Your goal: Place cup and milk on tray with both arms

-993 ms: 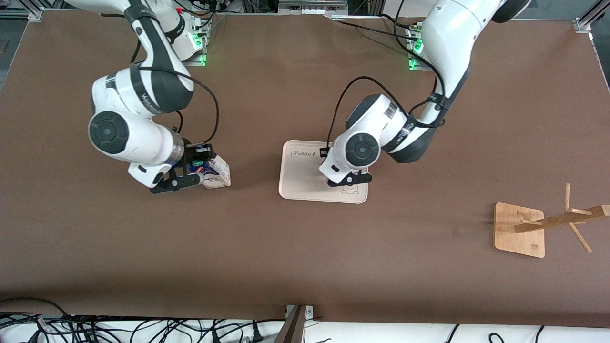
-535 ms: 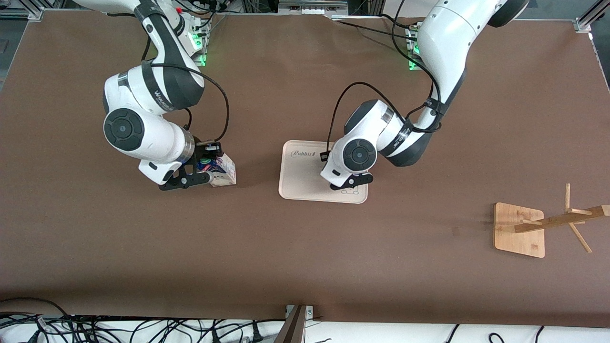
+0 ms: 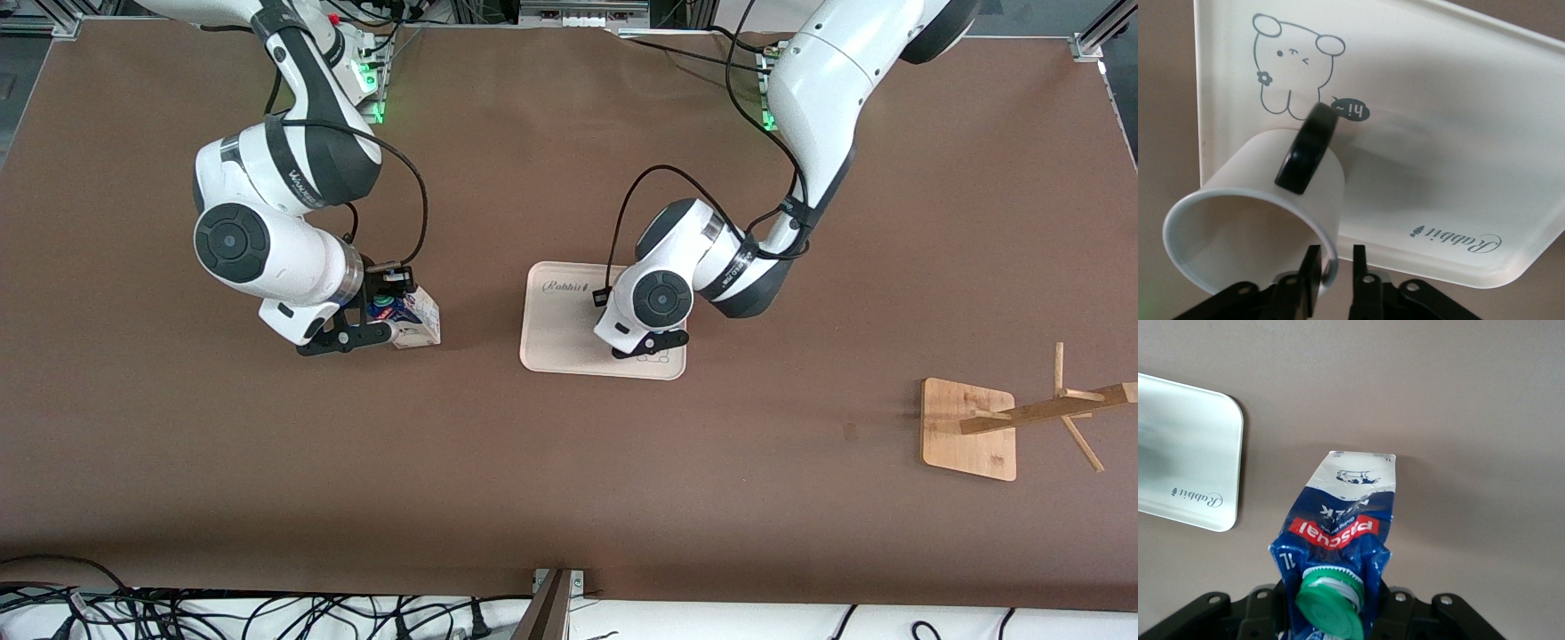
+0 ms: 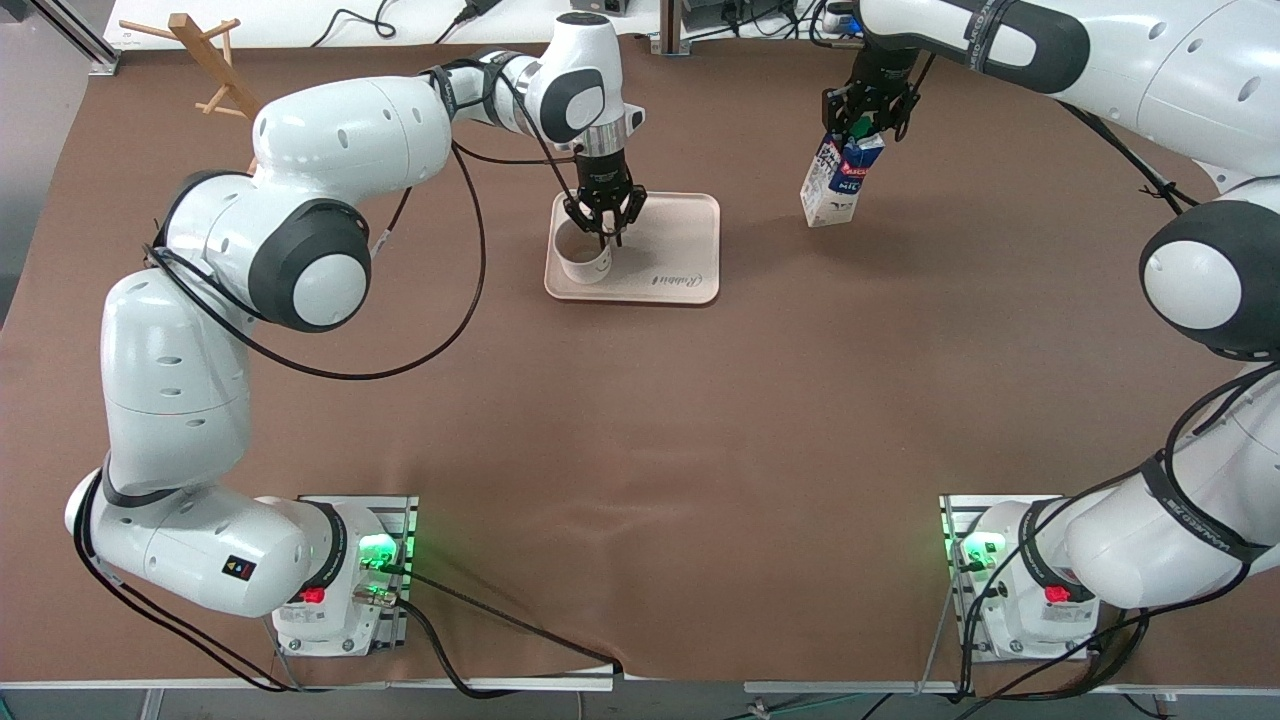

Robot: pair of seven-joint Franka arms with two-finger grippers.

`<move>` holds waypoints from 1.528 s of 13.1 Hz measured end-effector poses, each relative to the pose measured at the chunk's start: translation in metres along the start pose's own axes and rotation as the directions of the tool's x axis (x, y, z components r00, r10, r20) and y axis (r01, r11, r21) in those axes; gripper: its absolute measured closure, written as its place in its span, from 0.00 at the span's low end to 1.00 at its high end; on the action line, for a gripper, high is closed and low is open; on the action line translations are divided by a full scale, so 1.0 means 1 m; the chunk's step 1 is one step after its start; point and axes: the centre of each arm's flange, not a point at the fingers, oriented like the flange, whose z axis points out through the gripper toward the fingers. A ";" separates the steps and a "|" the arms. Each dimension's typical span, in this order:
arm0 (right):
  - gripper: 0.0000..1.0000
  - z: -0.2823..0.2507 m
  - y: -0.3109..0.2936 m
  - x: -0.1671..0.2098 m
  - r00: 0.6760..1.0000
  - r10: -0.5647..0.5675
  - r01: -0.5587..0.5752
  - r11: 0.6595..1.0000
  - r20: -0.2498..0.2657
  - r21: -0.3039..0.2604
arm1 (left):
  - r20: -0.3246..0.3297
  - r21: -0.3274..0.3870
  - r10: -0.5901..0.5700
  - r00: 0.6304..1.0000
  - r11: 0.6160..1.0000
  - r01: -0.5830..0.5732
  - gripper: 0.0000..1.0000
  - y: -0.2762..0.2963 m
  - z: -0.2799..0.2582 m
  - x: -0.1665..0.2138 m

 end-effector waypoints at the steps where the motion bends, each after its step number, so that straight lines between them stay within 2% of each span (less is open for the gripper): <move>1: 0.60 0.000 0.000 0.000 1.000 0.002 -0.002 1.000 0.000 0.000 | -0.001 0.000 -0.001 1.000 1.000 0.001 0.57 0.000 0.000 0.001; 4: 0.60 0.001 -0.007 -0.001 1.000 0.025 -0.025 1.000 0.001 0.000 | -0.018 -0.020 -0.012 1.000 1.000 0.011 0.25 -0.005 -0.021 0.007; 6: 0.60 0.004 -0.030 -0.006 0.999 0.051 -0.051 0.999 0.002 -0.006 | -0.019 -0.020 -0.029 0.999 0.999 0.029 0.02 -0.024 -0.061 0.011; 9: 0.60 0.006 -0.091 -0.020 0.993 0.115 -0.116 0.993 -0.010 -0.016 | -0.048 -0.022 0.054 0.997 0.998 -0.055 0.00 -0.080 -0.150 0.014; 12: 0.60 0.015 -0.158 -0.032 0.983 0.179 -0.180 0.984 -0.045 -0.008 | -0.101 -0.029 0.166 0.981 0.985 -0.170 0.00 -0.167 -0.238 0.018; 14: 0.60 0.030 -0.191 -0.036 0.976 0.205 -0.205 0.979 -0.077 0.013 | -0.155 0.040 0.248 0.956 0.969 -0.245 0.00 -0.221 -0.290 0.001; 17: 0.60 0.052 -0.224 -0.036 0.969 0.214 -0.209 0.976 -0.125 0.053 | -0.209 0.191 0.329 0.921 0.937 -0.292 0.00 -0.247 -0.334 -0.040; 20: 0.60 0.069 -0.233 -0.031 0.967 0.216 -0.209 0.976 -0.137 0.064 | -0.212 0.215 0.368 0.905 0.921 -0.324 0.00 -0.265 -0.343 -0.038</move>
